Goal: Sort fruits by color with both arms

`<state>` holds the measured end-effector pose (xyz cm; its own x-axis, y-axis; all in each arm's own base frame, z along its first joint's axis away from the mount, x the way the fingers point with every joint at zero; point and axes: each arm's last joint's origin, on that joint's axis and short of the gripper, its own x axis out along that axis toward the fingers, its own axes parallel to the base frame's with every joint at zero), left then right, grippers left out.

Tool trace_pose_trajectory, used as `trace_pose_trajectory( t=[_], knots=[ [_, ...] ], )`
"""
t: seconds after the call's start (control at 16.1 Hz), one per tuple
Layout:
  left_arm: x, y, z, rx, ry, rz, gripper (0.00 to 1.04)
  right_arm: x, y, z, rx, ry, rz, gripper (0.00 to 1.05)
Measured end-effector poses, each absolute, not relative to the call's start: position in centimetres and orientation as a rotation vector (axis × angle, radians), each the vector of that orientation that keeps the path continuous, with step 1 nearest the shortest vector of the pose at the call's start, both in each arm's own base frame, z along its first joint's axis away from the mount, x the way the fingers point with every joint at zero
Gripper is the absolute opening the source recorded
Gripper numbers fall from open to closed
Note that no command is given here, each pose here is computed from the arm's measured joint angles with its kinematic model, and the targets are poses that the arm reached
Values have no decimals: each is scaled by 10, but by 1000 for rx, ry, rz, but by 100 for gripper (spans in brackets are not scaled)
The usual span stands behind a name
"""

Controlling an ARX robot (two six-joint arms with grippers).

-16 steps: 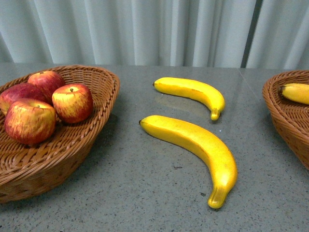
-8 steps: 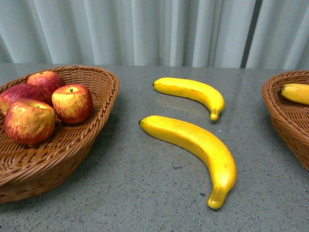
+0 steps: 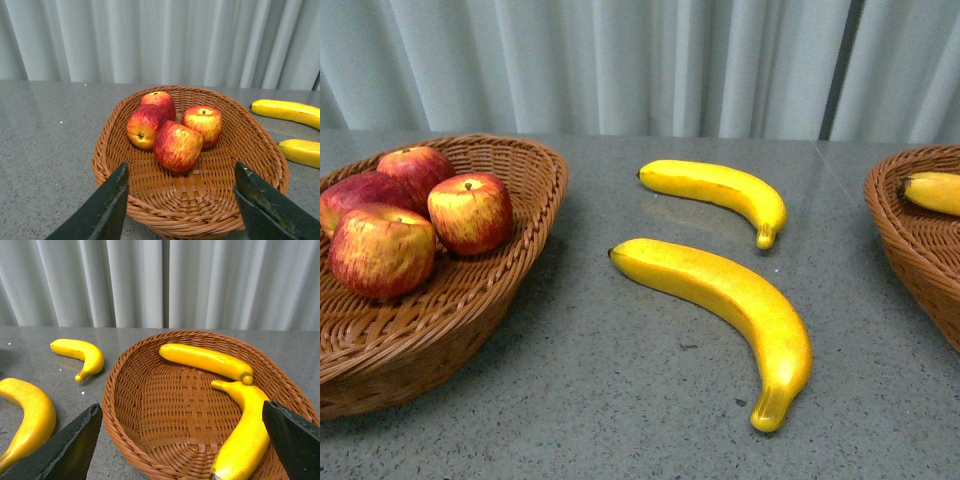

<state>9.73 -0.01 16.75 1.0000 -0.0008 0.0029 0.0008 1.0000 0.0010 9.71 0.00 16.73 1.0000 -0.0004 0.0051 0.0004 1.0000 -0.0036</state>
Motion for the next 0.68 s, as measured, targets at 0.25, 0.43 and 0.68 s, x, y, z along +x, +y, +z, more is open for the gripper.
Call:
trace_pose_trajectory(
  t=[0.25, 0.43, 0.68],
  knots=[
    [97, 0, 167, 1, -2, -2, 98, 135, 15, 208, 87, 24, 423, 98],
    [97, 0, 168, 1, -3, -1, 98, 182, 48, 254, 76, -79, 553, 98],
    [97, 0, 168, 1, -3, -1, 98, 212, 73, 266, 75, -56, 593, 98]
  ],
)
